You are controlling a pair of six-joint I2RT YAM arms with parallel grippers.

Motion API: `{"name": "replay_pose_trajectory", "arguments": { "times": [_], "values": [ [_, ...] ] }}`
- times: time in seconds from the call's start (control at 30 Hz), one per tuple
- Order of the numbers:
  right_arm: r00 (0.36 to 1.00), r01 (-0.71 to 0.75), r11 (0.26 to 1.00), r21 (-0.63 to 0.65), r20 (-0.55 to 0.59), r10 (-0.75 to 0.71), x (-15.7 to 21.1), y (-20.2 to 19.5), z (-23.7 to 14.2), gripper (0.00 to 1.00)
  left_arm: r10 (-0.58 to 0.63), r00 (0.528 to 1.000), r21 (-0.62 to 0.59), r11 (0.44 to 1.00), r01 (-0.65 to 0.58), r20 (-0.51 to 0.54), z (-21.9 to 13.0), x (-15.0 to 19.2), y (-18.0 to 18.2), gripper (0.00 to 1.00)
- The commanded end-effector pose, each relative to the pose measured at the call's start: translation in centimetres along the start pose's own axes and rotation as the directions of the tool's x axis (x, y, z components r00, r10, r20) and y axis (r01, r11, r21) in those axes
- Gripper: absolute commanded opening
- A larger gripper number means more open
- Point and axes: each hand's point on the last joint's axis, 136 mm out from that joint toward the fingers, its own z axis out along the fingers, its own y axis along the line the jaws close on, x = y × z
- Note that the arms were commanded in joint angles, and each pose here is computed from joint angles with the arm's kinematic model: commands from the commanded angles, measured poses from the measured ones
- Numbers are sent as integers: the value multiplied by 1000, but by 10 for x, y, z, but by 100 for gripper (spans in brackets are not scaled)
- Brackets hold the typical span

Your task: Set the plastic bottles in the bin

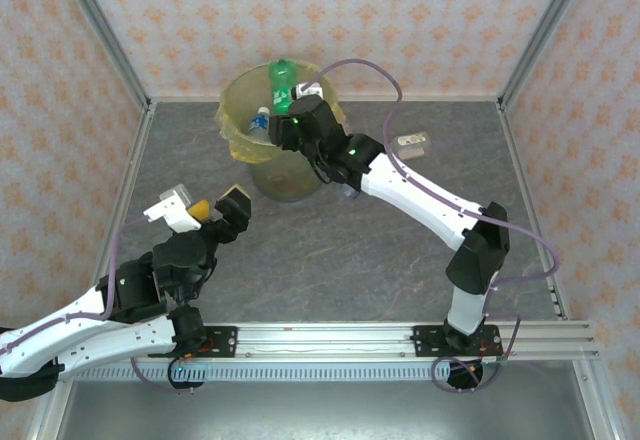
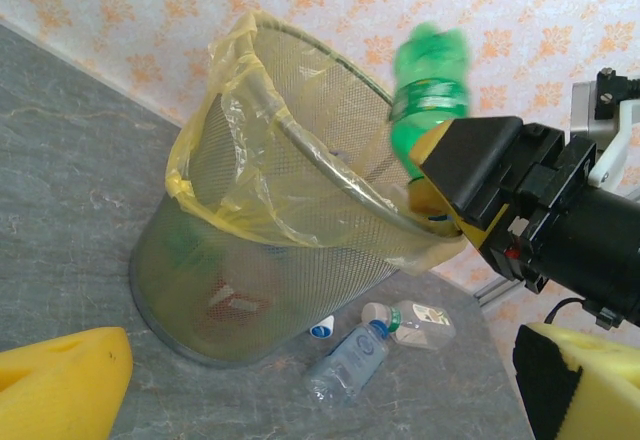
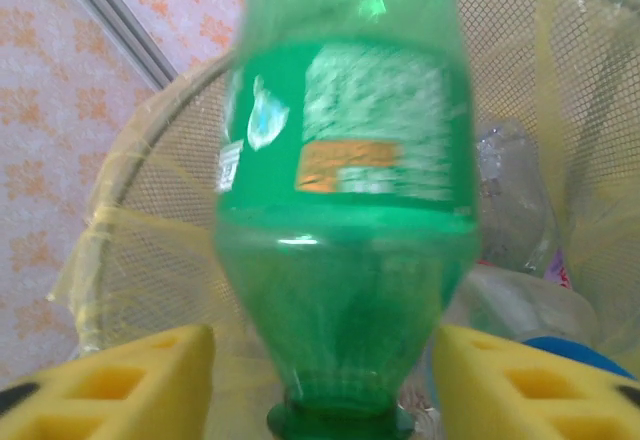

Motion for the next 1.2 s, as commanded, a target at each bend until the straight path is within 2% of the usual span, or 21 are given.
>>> {"name": "replay_pose_trajectory", "arguments": {
  "times": [0.0,0.47,0.73,1.17],
  "values": [
    [1000,3,1000,23,10,-3,-6,-3,-7,67,5,1000,13,1000,-5,-3,-2,-1,-1,99],
    [993,-57,998,-25,100,59,-23,-13,-57,75,32,999,22,999,-31,-19,4,8,-10,99],
    [986,-91,996,-18,140,92,-13,-35,-88,78,41,998,71,997,-37,-52,7,16,-26,99],
    [976,-147,985,94,176,129,20,-99,-128,97,98,985,136,988,-79,-141,24,40,-72,99]
  ]
}}
